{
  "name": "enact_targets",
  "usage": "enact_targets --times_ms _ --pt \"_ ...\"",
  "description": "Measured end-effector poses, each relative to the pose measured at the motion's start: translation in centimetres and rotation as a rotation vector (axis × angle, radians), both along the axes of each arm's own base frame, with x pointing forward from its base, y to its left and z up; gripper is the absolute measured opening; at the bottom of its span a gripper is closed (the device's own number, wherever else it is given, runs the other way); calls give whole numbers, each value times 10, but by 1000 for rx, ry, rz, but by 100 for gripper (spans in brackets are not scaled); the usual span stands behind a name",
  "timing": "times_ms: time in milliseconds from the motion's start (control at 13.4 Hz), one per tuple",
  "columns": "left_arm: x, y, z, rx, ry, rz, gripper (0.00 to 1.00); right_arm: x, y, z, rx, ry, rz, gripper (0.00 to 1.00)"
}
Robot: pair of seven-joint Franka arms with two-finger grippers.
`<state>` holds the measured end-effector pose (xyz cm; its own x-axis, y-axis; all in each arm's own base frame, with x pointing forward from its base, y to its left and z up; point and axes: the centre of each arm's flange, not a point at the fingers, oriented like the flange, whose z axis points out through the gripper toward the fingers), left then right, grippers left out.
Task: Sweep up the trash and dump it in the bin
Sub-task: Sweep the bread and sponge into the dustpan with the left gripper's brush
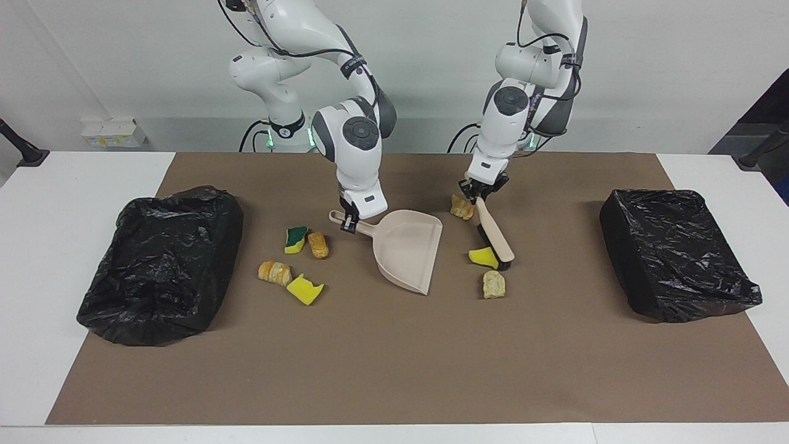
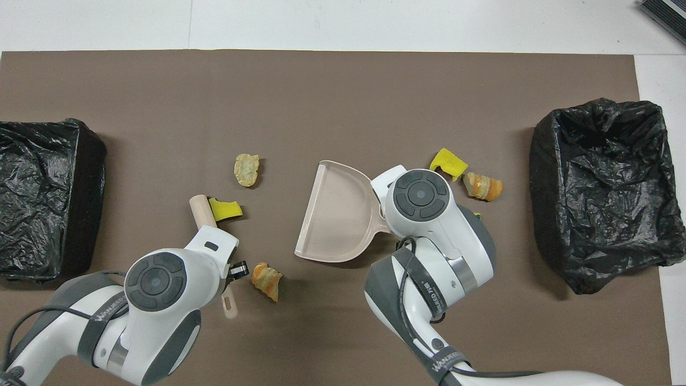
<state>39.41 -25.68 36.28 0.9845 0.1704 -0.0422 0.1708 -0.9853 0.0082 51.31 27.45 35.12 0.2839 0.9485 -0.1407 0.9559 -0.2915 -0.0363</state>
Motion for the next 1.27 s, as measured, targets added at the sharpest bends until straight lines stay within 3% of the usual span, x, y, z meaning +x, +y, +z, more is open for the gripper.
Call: enact_targets --times_ms 373,746,1045,1269 --pt "-11 -16 36 80 144 2 26 0 0 0 0 0 0 32" --pt "-47 -58 47 118 142 301 26 0 0 0 0 0 -1 32" --pt "-94 -80 31 143 223 499 26 0 0 0 0 0 -1 32" --pt "-108 -92 13 110 225 641 26 0 0 0 0 0 -1 32"
